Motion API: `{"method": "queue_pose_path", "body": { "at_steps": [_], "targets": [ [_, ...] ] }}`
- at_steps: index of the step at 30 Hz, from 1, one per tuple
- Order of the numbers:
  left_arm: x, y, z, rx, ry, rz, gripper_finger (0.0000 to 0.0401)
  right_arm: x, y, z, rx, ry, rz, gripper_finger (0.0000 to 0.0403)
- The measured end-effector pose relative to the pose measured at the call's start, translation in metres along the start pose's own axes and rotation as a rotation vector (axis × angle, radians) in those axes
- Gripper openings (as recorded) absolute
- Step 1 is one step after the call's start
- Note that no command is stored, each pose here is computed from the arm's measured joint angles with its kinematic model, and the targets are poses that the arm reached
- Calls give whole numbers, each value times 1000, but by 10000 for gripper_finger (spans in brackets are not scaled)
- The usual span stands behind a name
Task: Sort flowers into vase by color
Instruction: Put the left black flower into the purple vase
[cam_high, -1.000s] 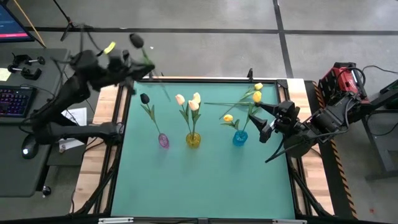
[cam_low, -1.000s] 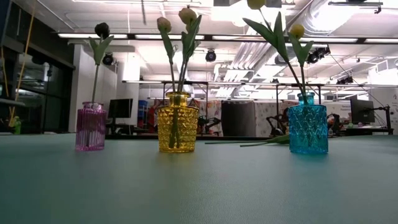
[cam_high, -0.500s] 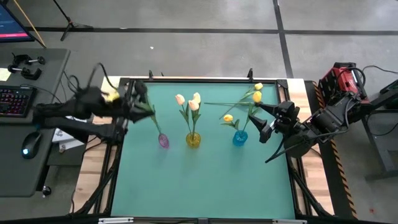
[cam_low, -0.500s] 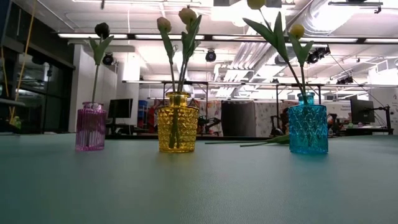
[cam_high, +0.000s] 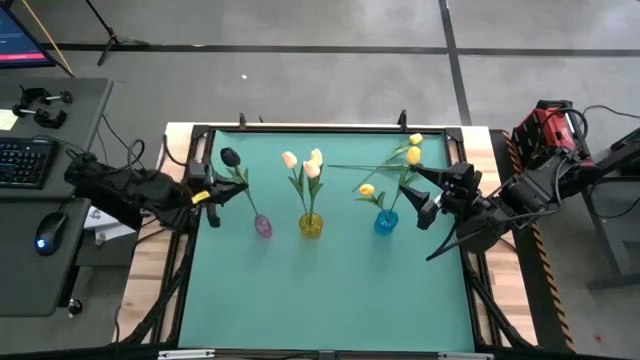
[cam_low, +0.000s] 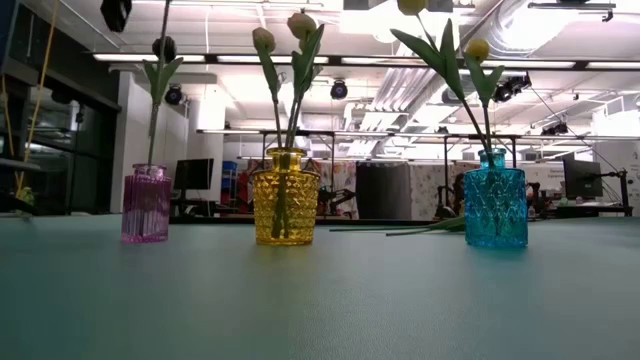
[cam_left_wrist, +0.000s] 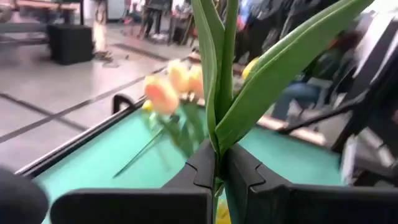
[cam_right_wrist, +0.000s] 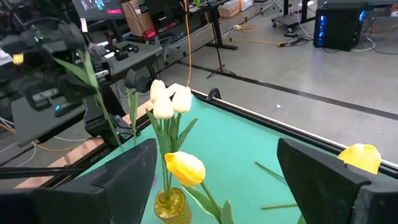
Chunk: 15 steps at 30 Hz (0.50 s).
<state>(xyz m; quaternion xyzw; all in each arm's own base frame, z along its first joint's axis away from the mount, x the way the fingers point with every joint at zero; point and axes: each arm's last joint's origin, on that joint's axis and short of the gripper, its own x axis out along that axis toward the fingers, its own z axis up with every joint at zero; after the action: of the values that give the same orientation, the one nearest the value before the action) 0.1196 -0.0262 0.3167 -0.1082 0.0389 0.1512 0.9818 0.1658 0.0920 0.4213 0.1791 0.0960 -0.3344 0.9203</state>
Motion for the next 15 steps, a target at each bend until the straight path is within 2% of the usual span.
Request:
{"method": "queue_pose_path", "body": {
  "at_steps": [6, 12, 15],
  "targets": [
    [-1, 2, -8, 24, 66, 28, 0, 0, 1, 0, 13, -2, 5, 321],
    [0, 2, -8, 18, 49, 48, 0, 0, 1, 0, 13, -3, 5, 321],
    [5, 0, -17, -7, 9, 37, 0, 0, 1, 1, 13, -3, 5, 321]
  ]
}}
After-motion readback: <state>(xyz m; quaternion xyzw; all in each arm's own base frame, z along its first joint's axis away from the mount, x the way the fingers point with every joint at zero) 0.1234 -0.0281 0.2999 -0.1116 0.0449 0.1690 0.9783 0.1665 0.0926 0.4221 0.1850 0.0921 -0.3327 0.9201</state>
